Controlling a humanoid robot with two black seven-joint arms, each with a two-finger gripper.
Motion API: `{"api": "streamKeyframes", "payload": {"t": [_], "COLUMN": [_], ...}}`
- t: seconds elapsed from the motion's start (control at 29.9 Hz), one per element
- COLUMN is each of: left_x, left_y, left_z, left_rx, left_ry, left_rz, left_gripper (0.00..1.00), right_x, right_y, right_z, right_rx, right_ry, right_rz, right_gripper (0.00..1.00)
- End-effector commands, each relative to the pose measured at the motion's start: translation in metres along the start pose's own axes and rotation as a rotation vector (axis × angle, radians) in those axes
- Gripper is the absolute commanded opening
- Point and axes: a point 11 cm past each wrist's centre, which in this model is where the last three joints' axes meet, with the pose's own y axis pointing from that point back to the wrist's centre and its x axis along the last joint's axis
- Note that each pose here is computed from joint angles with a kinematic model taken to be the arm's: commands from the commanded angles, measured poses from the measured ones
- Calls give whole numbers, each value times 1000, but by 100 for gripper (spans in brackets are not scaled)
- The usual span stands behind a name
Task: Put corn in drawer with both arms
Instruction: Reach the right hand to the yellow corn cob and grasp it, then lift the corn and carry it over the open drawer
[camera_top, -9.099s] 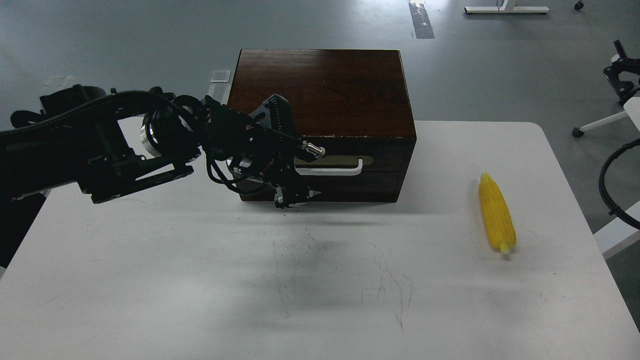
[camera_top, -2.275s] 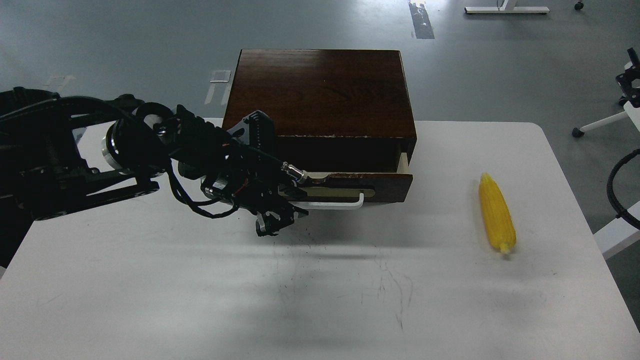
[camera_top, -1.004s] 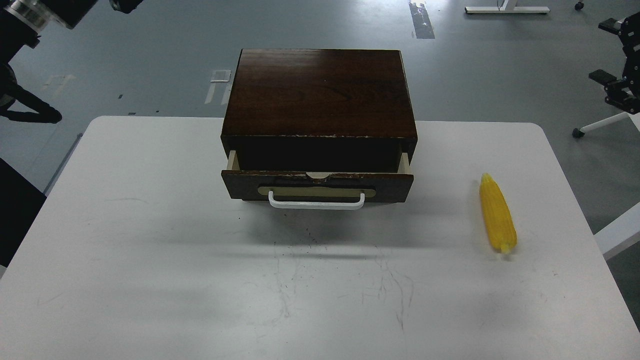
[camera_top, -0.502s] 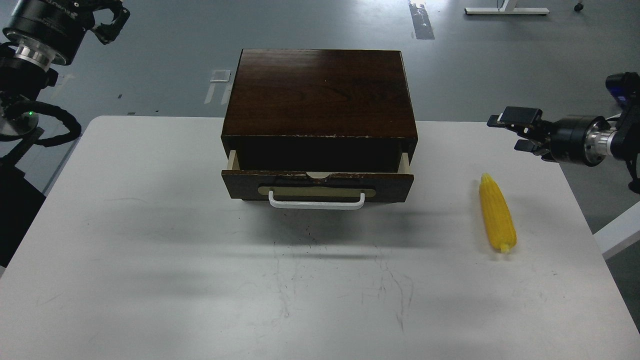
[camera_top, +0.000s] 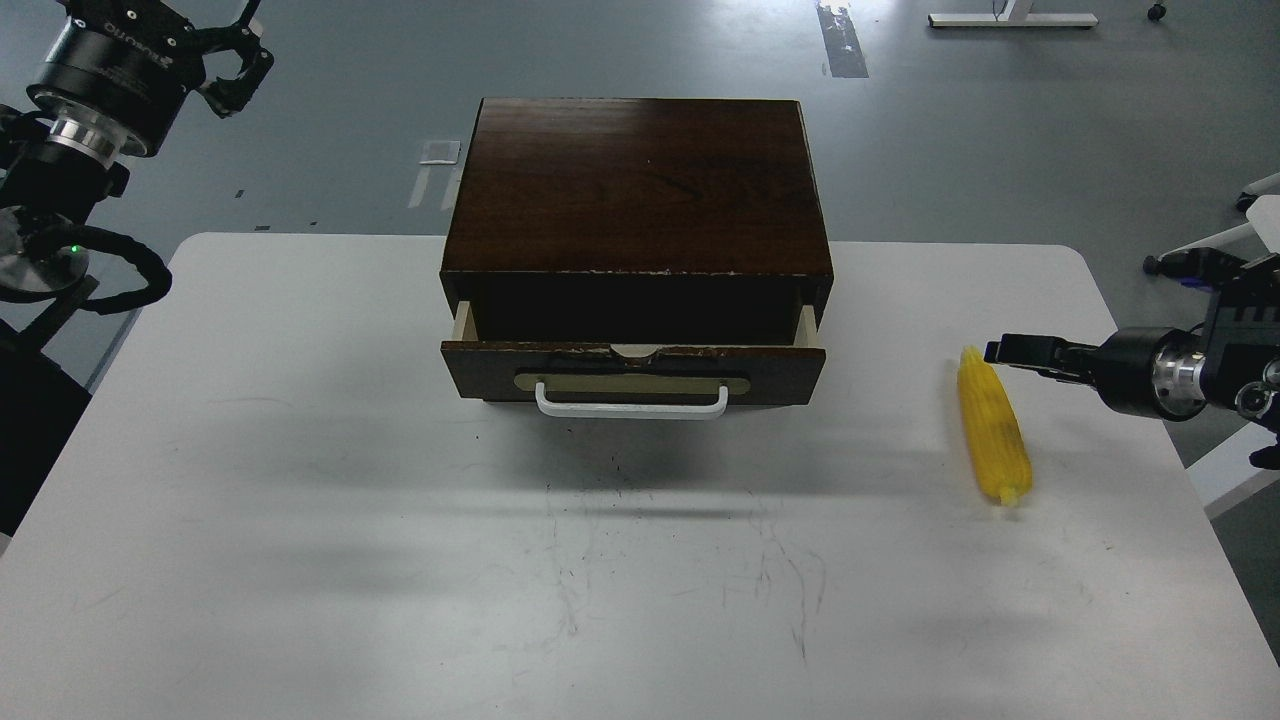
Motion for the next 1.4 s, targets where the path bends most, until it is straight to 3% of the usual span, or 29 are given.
{"api": "streamKeyframes", "payload": {"t": [0.0,0.43,0.64,0.87,0.94,1.07,1.24,1.37], "left_x": [-1,-6,-3,-3,-2,1,4,4], "left_y": [0,-2,-1,-1,0,1,4,4], "left_z": [0,4,11,13,14,20,27,31], "left_rx": [0,3,-6,-10,-11,-13,-17,-25], "left_ry": [0,-5,-16,-18,-21,-33,-48,-51], "left_rz": [-3,-18,-13,-12,-11,-5,3,2], "left_gripper": [98,98,98,98,98,98,98,98], "right_x": [-14,-34,-42,-54,-57,-40,70,125], "right_y": [-11,-39,-43,-49,-48,-43,3,31], "right_z": [0,-10,-7,-15,-12,-14,-52,-94], "right_rx": [-11,2,-2,9,1,14,105,183], "right_ry": [25,38,37,105,107,95,105,138], "right_rz": [-12,-21,-15,-59,-67,-23,227,345], "right_gripper": [90,91,70,10,6,1,0,0]}}
